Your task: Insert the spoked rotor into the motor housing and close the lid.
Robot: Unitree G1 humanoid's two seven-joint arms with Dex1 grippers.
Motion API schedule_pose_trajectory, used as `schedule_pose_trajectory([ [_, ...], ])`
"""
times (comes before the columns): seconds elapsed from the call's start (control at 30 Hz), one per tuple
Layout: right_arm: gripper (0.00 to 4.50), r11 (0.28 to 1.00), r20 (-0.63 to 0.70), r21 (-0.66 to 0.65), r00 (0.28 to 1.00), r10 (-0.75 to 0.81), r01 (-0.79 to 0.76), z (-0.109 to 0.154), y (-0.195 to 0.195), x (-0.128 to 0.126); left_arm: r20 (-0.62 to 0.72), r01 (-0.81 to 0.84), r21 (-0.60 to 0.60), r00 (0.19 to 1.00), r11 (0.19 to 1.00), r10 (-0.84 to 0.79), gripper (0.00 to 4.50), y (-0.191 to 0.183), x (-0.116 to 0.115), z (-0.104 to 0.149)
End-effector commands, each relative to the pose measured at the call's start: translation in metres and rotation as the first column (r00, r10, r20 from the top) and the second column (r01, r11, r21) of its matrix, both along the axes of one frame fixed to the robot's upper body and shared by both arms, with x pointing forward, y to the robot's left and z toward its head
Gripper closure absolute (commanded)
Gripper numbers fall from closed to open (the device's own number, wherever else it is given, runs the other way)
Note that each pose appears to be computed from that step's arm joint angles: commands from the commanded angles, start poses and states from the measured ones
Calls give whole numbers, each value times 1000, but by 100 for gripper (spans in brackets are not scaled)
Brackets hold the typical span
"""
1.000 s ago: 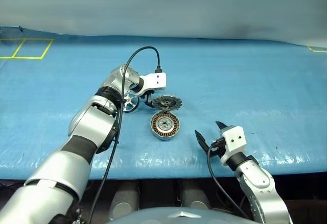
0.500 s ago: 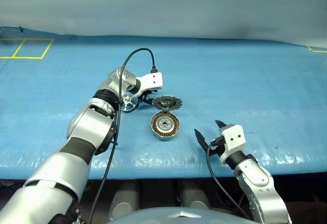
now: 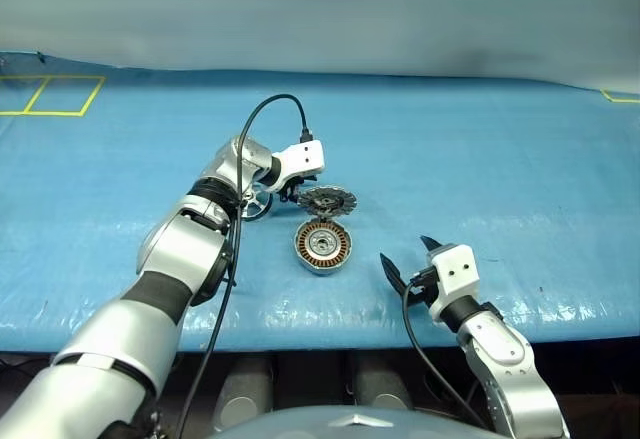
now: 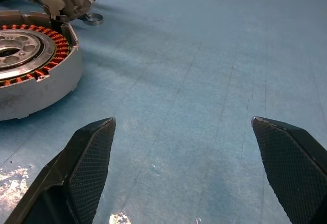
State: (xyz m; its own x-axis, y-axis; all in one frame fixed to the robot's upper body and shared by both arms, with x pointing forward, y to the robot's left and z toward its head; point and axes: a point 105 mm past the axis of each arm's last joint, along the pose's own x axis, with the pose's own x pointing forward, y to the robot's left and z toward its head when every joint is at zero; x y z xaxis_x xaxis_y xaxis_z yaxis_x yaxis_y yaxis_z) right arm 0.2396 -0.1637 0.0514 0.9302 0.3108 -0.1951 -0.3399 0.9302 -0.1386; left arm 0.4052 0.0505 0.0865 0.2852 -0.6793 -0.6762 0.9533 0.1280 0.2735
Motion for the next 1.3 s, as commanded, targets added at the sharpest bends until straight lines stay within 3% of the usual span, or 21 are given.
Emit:
schedule_pose_trajectory([
  [0.03, 0, 1000, 10, -3, 1000, -5, 5, 3, -1, 0, 8, 0, -22, 1000, 1000, 0, 160, -3, 1, 4],
  [0.53, 0, 1000, 12, -11, 1000, -7, 7, 6, -3, 0, 1, -92, -55, 996, 994, 93, 160, -1, 2, -12],
  [0.87, 0, 1000, 15, -10, 1000, -8, 8, 7, -3, 0, -33, -121, -16, 992, 993, 120, 160, 9, 1, -22],
  [0.97, 0, 1000, 15, -10, 1000, -5, 5, 7, -2, 1, -35, -120, -16, 992, 993, 119, 222, 9, 0, -21],
  [1.13, 0, 1000, 18, -11, 1000, 1, -1, 8, -1, 3, -25, -117, -19, 993, 993, 117, 376, 10, 2, -19],
  [1.3, 0, 1000, 14, -10, 1000, 4, -4, 7, -1, 3, -19, -118, -21, 993, 993, 118, 376, 11, 2, -18],
])
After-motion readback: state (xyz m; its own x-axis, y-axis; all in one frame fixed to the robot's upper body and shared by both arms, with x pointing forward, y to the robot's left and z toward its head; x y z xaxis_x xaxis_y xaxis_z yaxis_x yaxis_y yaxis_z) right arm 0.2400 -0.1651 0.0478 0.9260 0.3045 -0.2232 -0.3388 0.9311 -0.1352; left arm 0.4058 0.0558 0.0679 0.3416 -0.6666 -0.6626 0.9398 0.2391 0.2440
